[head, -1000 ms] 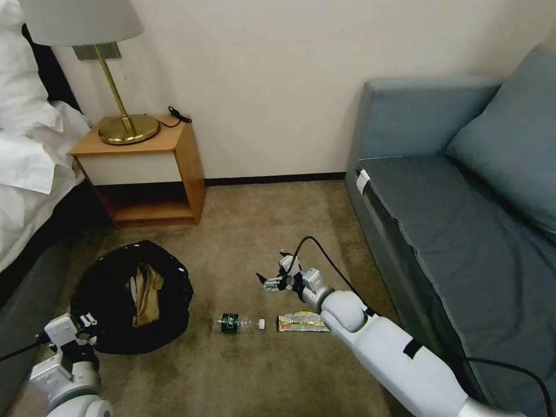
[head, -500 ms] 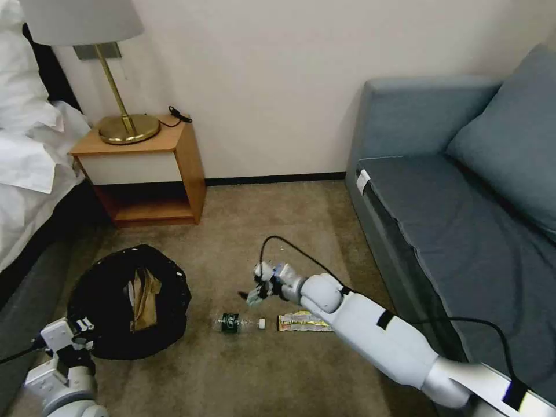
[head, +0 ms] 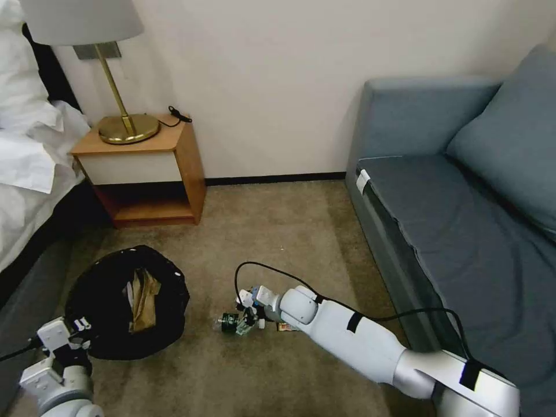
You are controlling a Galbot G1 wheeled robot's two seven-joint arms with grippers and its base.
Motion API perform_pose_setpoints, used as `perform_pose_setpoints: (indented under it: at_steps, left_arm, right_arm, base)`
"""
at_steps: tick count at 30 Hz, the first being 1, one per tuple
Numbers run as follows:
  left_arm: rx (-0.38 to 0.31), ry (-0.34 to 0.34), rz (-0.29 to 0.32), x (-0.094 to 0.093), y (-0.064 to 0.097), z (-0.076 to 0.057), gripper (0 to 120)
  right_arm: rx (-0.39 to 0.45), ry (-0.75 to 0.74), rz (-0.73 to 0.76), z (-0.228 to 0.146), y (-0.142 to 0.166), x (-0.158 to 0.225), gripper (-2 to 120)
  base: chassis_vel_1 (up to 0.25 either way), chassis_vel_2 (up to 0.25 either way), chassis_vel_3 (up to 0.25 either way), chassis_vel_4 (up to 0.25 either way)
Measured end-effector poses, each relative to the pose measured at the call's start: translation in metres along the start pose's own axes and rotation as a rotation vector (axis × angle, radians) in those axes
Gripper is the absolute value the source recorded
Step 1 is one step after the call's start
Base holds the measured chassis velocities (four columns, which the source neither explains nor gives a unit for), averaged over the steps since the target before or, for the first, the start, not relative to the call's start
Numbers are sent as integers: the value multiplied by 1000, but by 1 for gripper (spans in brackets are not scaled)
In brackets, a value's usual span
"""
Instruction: Pick up the trash bin, then pick up the garbage on the floor and place it into the trash bin.
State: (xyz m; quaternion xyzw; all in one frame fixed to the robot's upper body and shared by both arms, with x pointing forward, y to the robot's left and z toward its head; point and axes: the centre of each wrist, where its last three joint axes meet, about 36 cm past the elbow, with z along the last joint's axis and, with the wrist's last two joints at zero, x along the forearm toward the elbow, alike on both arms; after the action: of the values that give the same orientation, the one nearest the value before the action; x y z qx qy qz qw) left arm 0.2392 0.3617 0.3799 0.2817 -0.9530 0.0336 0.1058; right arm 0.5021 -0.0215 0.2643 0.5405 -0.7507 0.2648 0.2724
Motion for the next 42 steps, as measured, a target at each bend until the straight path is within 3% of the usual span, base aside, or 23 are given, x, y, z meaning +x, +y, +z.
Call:
perform_pose_setpoints:
  at_steps: [35, 39, 42]
  left_arm:
    - [10, 4, -3, 10, -2, -5, 3]
    - [10, 5, -4, 10, -2, -5, 3]
    - [6, 4, -3, 9, -1, -5, 3]
  right_arm:
    - [36, 83, -21, 24, 14, -39, 100]
    - [43, 81, -26, 24, 13, -42, 96]
    - [52, 81, -42, 24, 11, -44, 82]
  base:
    - [0, 0, 0, 0]
    - [0, 0, 0, 0]
    - [0, 0, 0, 0]
